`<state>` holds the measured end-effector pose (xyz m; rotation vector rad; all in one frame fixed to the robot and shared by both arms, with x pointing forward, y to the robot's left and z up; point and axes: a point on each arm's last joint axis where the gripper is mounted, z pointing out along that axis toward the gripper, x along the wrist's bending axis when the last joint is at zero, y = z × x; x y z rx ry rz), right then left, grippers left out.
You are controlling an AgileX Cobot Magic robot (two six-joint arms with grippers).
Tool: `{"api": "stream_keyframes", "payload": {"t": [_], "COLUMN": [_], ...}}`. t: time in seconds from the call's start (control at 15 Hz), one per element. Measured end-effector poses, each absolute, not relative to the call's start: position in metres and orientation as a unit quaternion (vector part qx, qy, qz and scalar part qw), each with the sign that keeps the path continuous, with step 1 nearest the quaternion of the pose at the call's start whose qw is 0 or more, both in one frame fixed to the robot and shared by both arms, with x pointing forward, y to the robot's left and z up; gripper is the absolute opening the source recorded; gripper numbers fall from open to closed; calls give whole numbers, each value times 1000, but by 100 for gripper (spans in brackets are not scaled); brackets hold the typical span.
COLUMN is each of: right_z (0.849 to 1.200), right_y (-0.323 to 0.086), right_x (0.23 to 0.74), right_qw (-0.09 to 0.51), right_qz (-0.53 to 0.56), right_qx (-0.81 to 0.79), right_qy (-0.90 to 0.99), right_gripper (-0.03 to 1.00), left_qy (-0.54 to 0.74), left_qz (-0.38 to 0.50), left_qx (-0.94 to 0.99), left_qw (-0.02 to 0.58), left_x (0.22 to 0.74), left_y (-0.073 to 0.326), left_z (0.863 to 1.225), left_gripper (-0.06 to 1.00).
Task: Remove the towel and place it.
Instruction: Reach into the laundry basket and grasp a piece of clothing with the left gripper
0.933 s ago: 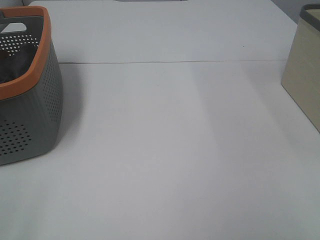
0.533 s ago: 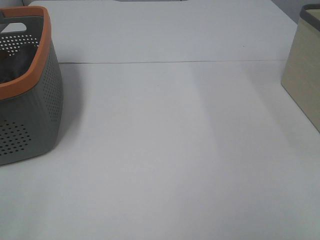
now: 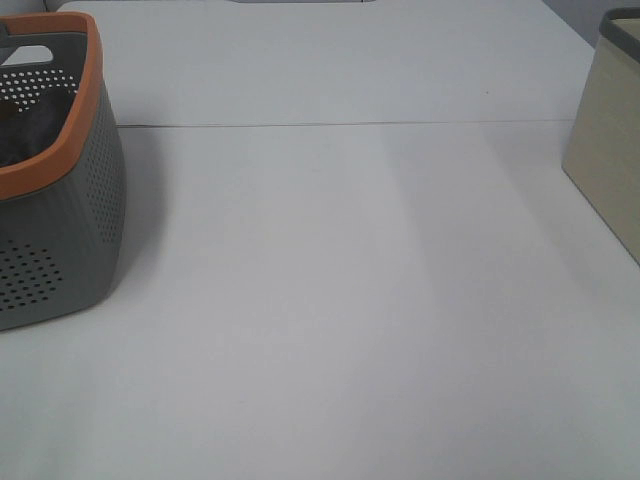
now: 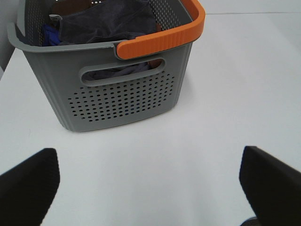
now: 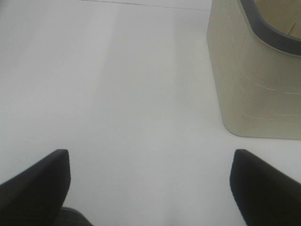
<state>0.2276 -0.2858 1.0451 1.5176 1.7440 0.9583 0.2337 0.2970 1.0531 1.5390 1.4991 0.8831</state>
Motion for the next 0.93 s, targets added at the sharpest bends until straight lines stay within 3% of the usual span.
{"api": "stream_keyframes", "payload": {"t": [0.93], "right_z": [1045], "right_y": [-286], "right_x": [228], "right_qw": [314], "right_qz": [364], "right_qx": [576], "right_qy": [662], "right_gripper": [82], "left_qy": [608], "left_qz": [368], "left_qx": [592], "left_qw": [380], "left_x": [234], "left_y": [297], "left_z": [1053], "left_gripper": [98]}}
